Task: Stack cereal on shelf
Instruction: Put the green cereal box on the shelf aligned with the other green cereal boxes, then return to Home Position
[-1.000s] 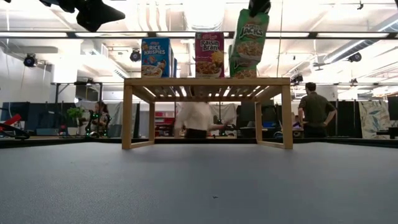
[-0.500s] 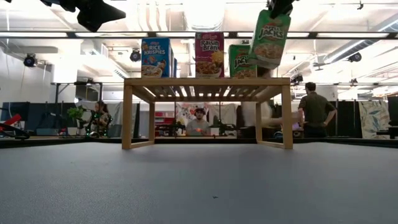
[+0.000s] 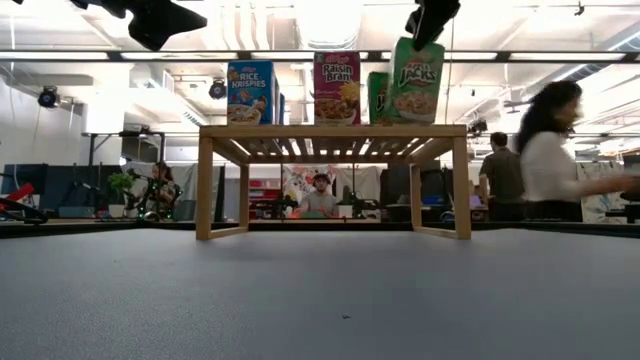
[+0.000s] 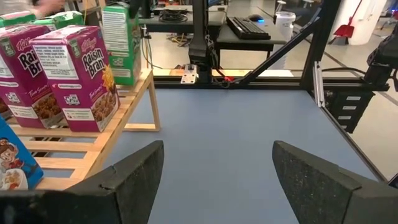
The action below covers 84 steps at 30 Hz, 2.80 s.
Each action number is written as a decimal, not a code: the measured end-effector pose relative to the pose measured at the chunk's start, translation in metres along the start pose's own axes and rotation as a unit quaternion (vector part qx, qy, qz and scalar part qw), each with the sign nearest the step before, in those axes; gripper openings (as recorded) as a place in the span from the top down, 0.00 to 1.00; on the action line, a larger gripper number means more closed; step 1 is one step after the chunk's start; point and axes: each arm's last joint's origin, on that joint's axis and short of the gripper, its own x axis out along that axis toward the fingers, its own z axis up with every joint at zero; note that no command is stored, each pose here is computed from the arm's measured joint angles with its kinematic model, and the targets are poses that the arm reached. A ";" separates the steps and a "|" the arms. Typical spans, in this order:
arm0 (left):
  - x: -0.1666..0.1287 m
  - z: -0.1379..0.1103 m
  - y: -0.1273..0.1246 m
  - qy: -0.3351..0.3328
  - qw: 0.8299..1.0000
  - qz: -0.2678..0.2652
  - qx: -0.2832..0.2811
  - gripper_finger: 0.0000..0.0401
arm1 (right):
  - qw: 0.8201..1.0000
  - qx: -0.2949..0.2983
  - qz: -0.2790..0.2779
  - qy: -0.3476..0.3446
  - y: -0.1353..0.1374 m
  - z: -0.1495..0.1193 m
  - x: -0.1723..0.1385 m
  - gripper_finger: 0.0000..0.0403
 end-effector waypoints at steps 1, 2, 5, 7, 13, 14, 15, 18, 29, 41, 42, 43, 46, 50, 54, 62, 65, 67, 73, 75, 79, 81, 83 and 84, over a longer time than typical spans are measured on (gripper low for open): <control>0.000 0.000 0.000 0.000 1.000 0.000 0.000 0.29 | 1.000 0.002 0.001 0.005 -0.002 0.002 0.001 0.63; 0.000 0.000 0.000 0.001 1.000 0.000 0.000 0.29 | 1.000 0.004 0.001 0.007 -0.003 0.003 0.000 0.63; 0.000 0.000 0.000 0.001 1.000 0.000 0.000 0.29 | 1.000 0.003 0.000 0.007 -0.008 0.008 0.002 0.63; 0.001 0.000 0.000 0.001 1.000 0.000 0.000 0.29 | 1.000 0.004 0.000 0.008 -0.010 0.011 0.004 0.63; 0.001 0.000 0.000 0.001 1.000 0.000 0.000 0.29 | 0.999 0.010 0.010 0.032 -0.013 0.015 0.018 0.63; 0.001 0.000 0.000 0.001 1.000 0.000 0.000 0.29 | 0.999 0.013 0.011 0.036 -0.014 0.014 0.019 0.63; 0.001 0.000 0.000 0.002 1.000 0.000 0.000 0.29 | 0.999 0.014 0.011 0.037 -0.015 0.014 0.020 0.63; 0.001 -0.001 0.000 0.005 1.000 0.000 0.001 0.29 | 0.999 0.016 0.011 0.040 -0.016 0.015 0.022 0.63; 0.001 -0.002 0.000 0.008 1.000 0.000 0.002 0.29 | 0.999 0.020 0.010 0.037 -0.014 0.013 0.016 0.63; 0.000 -0.002 0.000 0.008 1.000 0.000 -0.005 0.29 | 0.999 0.023 -0.010 0.030 -0.015 0.014 0.013 0.46; 0.001 -0.002 0.000 0.008 1.000 0.000 -0.006 0.29 | 0.999 0.023 -0.011 0.029 -0.015 0.014 0.012 0.45; 0.001 -0.002 0.000 0.008 1.000 0.000 -0.006 0.29 | 0.999 0.023 -0.012 0.028 -0.015 0.013 0.011 0.43; 0.000 -0.002 0.000 0.008 1.000 0.000 -0.005 0.29 | 0.999 0.023 -0.014 0.024 -0.014 0.012 0.007 0.40; 0.001 -0.002 0.000 0.008 1.000 0.000 -0.006 0.29 | 0.999 0.030 -0.026 0.018 -0.010 0.007 -0.006 0.38; 0.001 -0.002 0.000 0.008 1.000 0.000 -0.006 0.29 | 0.999 0.031 -0.039 -0.012 -0.003 -0.003 -0.031 0.38; -0.001 0.001 0.000 0.004 1.000 0.000 -0.006 0.29 | 0.992 0.056 -0.066 -0.096 0.014 -0.030 -0.079 0.40; -0.004 0.014 0.000 -0.015 1.000 -0.001 -0.008 0.29 | 0.986 0.041 -0.073 -0.143 0.023 -0.040 -0.081 0.42; -0.007 0.022 0.001 -0.022 1.000 -0.001 -0.003 0.29 | 0.981 0.036 -0.076 -0.174 0.029 -0.049 -0.076 0.43; -0.015 0.033 0.002 -0.019 1.000 0.000 0.008 0.29 | 0.958 0.044 -0.087 -0.271 0.047 -0.091 -0.050 0.45; -0.017 0.033 0.002 -0.022 1.000 0.000 0.010 0.29 | 0.948 0.044 -0.089 -0.301 0.053 -0.104 -0.038 0.45; -0.025 0.035 0.006 -0.033 0.999 0.015 0.019 0.29 | 0.929 0.039 -0.096 -0.355 0.061 -0.126 -0.019 0.45; -0.032 0.036 0.008 -0.043 0.999 0.019 0.024 0.29 | 0.919 0.045 -0.099 -0.379 0.064 -0.136 -0.013 0.45; -0.039 0.037 0.010 -0.050 0.998 0.023 0.029 0.29 | 0.909 0.049 -0.101 -0.402 0.068 -0.148 -0.011 0.45; -0.042 0.037 0.011 -0.056 0.998 0.024 0.030 0.29 | 0.905 0.049 -0.103 -0.411 0.070 -0.154 -0.008 0.45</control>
